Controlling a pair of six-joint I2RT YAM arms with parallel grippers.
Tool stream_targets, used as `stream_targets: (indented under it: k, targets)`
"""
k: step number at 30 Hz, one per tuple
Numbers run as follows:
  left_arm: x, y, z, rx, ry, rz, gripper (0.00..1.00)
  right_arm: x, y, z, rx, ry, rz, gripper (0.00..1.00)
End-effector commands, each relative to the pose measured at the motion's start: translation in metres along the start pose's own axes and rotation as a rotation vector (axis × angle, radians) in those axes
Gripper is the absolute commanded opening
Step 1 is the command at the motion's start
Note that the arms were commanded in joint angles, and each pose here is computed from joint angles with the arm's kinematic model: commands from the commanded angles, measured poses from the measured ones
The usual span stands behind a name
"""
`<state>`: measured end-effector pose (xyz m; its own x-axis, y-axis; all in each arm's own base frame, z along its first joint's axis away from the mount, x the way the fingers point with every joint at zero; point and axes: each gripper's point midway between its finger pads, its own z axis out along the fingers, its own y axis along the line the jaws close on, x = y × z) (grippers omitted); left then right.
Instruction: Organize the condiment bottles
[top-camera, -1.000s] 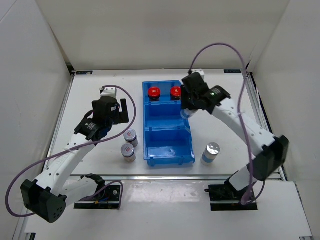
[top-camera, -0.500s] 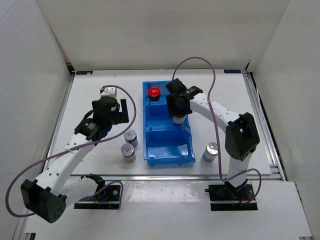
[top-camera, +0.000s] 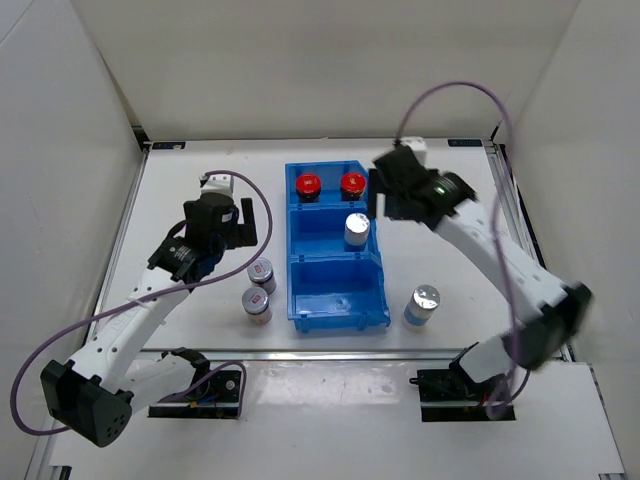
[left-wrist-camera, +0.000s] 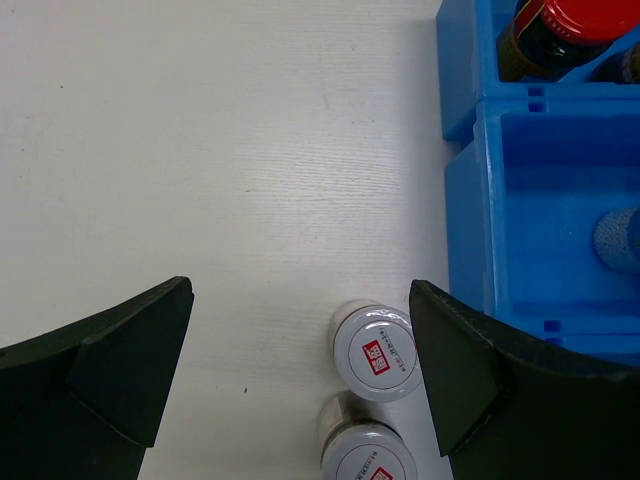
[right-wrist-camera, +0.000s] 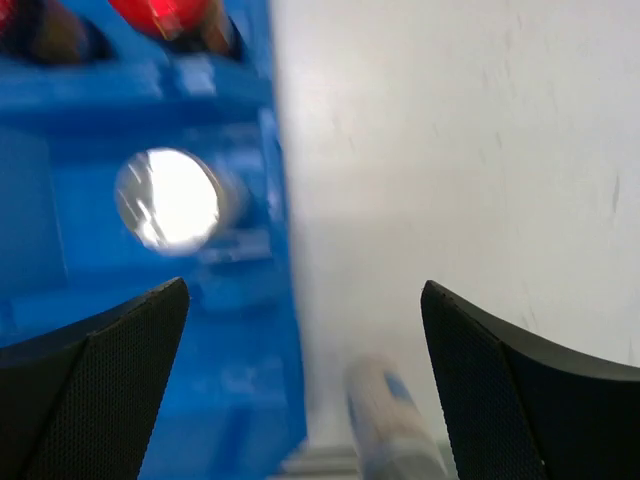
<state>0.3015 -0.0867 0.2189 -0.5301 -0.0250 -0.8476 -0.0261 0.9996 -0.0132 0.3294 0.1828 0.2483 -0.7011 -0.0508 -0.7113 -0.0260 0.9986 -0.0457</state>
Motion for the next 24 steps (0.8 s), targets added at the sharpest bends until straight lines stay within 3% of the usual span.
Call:
stream_targets:
  k: [1, 6, 16, 19, 20, 24]
  targets:
    - [-0.021, 0.002, -0.014, 0.015, -0.073, -0.027, 1.00, 0.063, -0.049, -0.044, 0.034, 0.099, 0.078, 1.00]
    - [-0.021, 0.002, -0.014, 0.016, -0.073, -0.027, 1.00, 0.151, -0.064, -0.055, -0.036, 0.233, 0.235, 1.00]
    - [-0.020, 0.000, -0.014, 0.024, -0.070, -0.026, 1.00, 0.227, -0.070, -0.053, 0.053, 0.468, 0.345, 1.00]
    - [-0.024, 0.000, -0.019, 0.039, -0.087, -0.034, 1.00, 0.237, -0.072, -0.048, 0.087, 0.502, 0.343, 0.89]
    - [-0.024, 0.000, -0.019, 0.039, -0.087, -0.034, 1.00, 0.237, -0.072, -0.048, 0.090, 0.501, 0.357, 0.78]
    - [-0.026, 0.000, -0.022, 0.042, -0.096, -0.039, 1.00, 0.233, -0.076, -0.052, 0.091, 0.468, 0.371, 0.51]
